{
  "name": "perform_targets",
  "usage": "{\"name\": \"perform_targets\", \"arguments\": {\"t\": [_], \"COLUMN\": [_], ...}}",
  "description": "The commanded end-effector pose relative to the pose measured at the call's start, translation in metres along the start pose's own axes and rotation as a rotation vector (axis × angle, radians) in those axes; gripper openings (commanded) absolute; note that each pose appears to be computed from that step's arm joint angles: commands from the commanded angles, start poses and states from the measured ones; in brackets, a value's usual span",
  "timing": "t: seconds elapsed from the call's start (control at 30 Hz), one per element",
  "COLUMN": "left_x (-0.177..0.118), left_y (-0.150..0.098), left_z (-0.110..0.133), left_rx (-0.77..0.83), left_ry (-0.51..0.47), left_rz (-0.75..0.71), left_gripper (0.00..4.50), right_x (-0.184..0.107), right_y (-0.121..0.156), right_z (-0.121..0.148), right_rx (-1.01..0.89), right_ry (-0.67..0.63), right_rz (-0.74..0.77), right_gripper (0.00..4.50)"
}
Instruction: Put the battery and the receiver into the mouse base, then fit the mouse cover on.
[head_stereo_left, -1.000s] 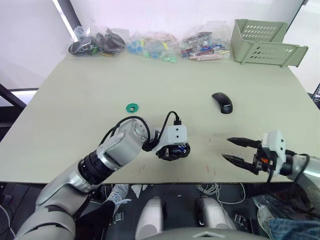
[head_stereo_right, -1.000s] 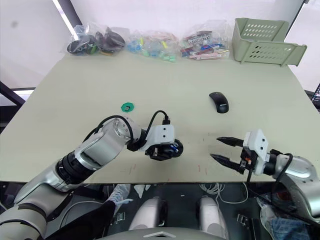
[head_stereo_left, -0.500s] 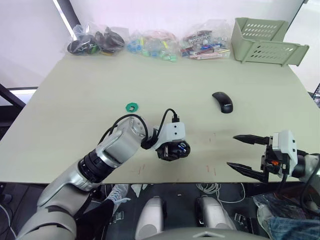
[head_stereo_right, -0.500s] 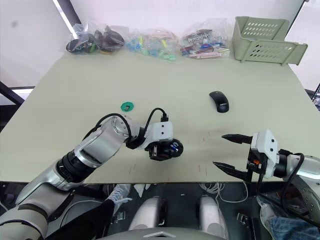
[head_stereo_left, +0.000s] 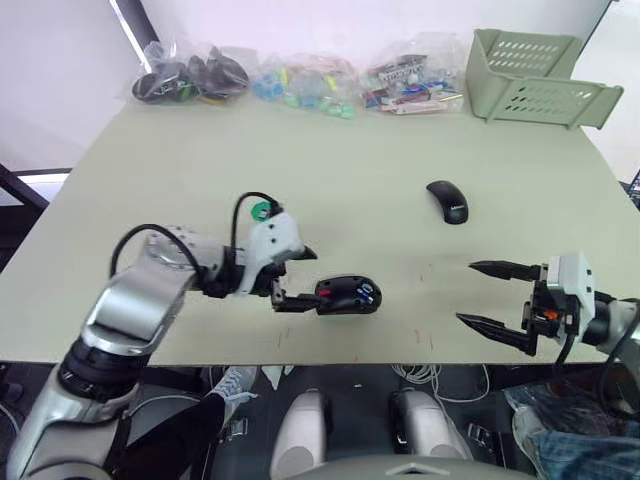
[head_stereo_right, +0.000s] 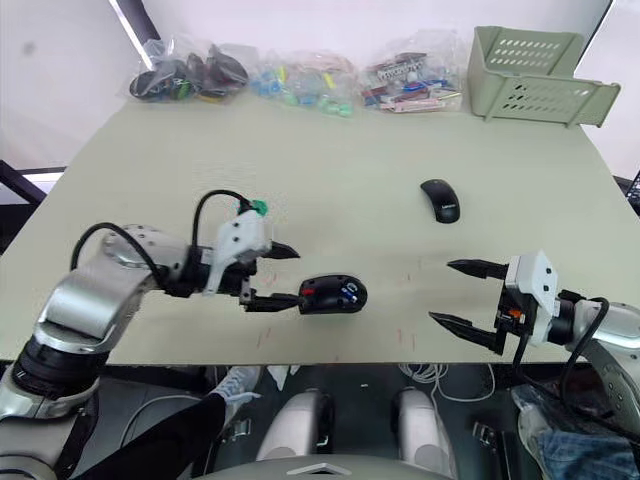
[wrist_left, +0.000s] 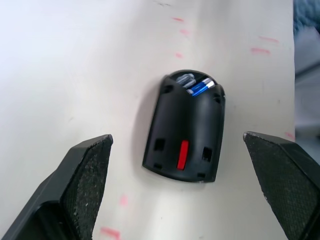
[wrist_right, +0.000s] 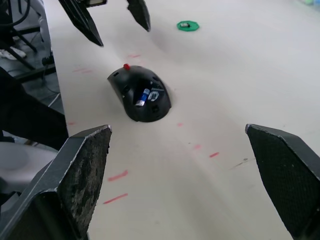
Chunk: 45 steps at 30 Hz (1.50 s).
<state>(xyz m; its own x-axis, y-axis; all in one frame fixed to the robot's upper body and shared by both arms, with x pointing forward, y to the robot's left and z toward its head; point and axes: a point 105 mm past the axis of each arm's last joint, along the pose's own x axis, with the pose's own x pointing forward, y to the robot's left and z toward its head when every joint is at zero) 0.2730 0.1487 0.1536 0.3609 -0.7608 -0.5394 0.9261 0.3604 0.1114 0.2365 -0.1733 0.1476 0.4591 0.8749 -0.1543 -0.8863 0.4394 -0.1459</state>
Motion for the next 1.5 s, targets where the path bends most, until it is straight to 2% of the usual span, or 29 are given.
{"name": "perform_targets", "arguments": {"t": [0.03,0.17,0.27,0.33,0.5,0.6,0.7,0.9,1.0,1.2,1.37,1.5], "left_x": [-0.032,-0.058,-0.066,-0.067,-0.072,-0.069,-0.075,-0.069,-0.066,-0.078,-0.074,-0.070], "left_y": [0.019,0.032,0.036,0.037,0.047,0.055,0.070,0.082,0.083,0.087,0.079,0.082], "left_z": [-0.011,-0.034,-0.052,-0.055,-0.059,-0.060,-0.064,-0.055,-0.055,-0.064,-0.062,-0.066], "left_rx": [-0.076,-0.211,-0.244,-0.276,-0.321,-0.313,-0.324,-0.340,-0.320,-0.327,-0.307,-0.334], "left_ry": [-0.088,-0.170,-0.178,-0.202,-0.276,-0.264,-0.259,-0.317,-0.303,-0.299,-0.293,-0.301], "left_rz": [0.212,0.441,0.594,0.634,0.850,0.906,1.001,1.012,0.990,1.047,1.000,1.004], "left_gripper": [4.46,4.46,4.46,4.46,4.46,4.46,4.46,4.46,4.46,4.46,4.46,4.46], "right_x": [-0.004,-0.008,-0.006,-0.004,0.002,0.007,0.017,0.022,0.022,0.032,0.031,0.033], "right_y": [-0.011,-0.029,-0.041,-0.044,-0.049,-0.050,-0.040,-0.028,-0.026,-0.012,-0.007,-0.008], "right_z": [0.010,0.010,0.009,0.009,0.011,0.013,0.023,0.029,0.030,0.032,0.037,0.036], "right_rx": [0.000,0.019,-0.001,-0.005,-0.036,-0.052,-0.113,-0.143,-0.136,-0.107,-0.111,-0.119], "right_ry": [-0.065,-0.098,-0.107,-0.114,-0.125,-0.137,-0.151,-0.183,-0.186,-0.194,-0.201,-0.194], "right_rz": [-0.052,-0.120,-0.147,-0.151,-0.143,-0.124,-0.063,-0.050,-0.046,0.020,0.044,0.039], "right_gripper": [4.50,4.50,4.50,4.50,4.50,4.50,4.50,4.50,4.50,4.50,4.50,4.50]}}
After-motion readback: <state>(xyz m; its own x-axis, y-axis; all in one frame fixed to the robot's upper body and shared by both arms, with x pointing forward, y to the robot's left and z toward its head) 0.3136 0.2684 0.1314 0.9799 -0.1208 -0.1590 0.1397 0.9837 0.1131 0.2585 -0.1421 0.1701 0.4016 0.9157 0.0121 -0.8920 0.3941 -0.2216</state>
